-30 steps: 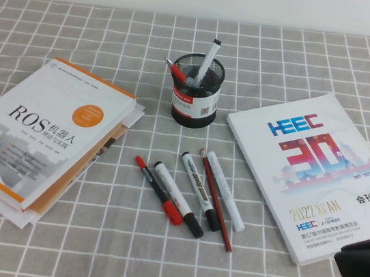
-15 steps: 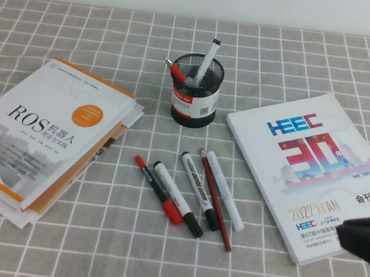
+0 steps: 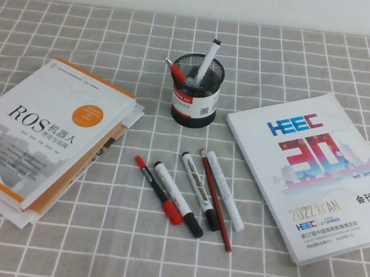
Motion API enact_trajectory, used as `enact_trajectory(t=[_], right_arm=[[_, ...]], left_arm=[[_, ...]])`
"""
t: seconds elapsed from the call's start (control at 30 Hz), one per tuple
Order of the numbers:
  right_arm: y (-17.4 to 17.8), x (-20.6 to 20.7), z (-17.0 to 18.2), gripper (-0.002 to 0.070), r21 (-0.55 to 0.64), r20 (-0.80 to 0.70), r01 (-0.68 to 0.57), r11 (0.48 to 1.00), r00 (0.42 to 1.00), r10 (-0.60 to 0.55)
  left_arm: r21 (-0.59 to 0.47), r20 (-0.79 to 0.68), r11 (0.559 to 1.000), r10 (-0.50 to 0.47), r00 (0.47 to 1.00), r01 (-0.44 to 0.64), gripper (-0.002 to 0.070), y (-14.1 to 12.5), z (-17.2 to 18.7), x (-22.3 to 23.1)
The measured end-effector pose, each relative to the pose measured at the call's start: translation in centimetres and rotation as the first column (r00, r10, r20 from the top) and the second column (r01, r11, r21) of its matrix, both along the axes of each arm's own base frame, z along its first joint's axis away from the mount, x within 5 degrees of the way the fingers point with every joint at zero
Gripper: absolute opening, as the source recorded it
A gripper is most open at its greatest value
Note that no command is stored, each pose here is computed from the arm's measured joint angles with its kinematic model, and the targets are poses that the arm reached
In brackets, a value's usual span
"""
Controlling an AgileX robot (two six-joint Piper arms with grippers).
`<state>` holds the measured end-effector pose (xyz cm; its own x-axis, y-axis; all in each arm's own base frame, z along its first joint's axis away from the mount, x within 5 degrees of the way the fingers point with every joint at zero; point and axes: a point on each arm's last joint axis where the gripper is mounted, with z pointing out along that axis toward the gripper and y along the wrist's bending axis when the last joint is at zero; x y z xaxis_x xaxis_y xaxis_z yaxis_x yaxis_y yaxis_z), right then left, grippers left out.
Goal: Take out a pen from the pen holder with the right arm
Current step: 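Take a marker out of the pen holder and lay it on the table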
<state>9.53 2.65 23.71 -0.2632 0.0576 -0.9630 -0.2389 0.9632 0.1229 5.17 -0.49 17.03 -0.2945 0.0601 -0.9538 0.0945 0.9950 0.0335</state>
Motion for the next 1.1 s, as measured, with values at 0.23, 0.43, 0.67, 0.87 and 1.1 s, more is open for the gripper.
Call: enact_trajectory(t=[0.23, 0.43, 0.67, 0.87, 1.1], right_arm=[[-1.7, -2.5, -3.5, -0.0012, 0.043, 0.111, 0.147, 0.988, 0.982, -0.151], [-1.9, -3.7, -4.0, -0.0012, 0.062, 0.203, 0.145, 0.987, 0.967, -0.155], [-1.7, -4.1, -5.5, -0.0013, -0.025, 0.078, 0.119, 0.993, 0.990, -0.116], [-1.6, -4.4, -6.6, -0.0012, -0.068, -0.046, 0.091, 0.994, 0.994, -0.094], [-1.6, -4.4, -6.7, -0.0013, -0.072, -0.060, 0.088, 0.993, 0.994, -0.092]], left_arm=[[0.000, 0.000, 1.000, 0.000, 1.000, 0.000, -0.0003, 0.0, 0.0, 0.0], [0.000, 0.000, 1.000, 0.000, 1.000, 0.000, -0.0003, 0.0, 0.0, 0.0], [0.000, -0.002, 1.000, 0.000, 1.000, 0.000, -0.0003, 0.0, 0.0, 0.0], [0.000, -0.002, 1.000, 0.000, 1.000, 0.000, -0.0003, 0.0, 0.0, 0.0], [0.000, -0.004, 1.000, 0.000, 1.000, 0.000, -0.0003, 0.0, 0.0, 0.0]])
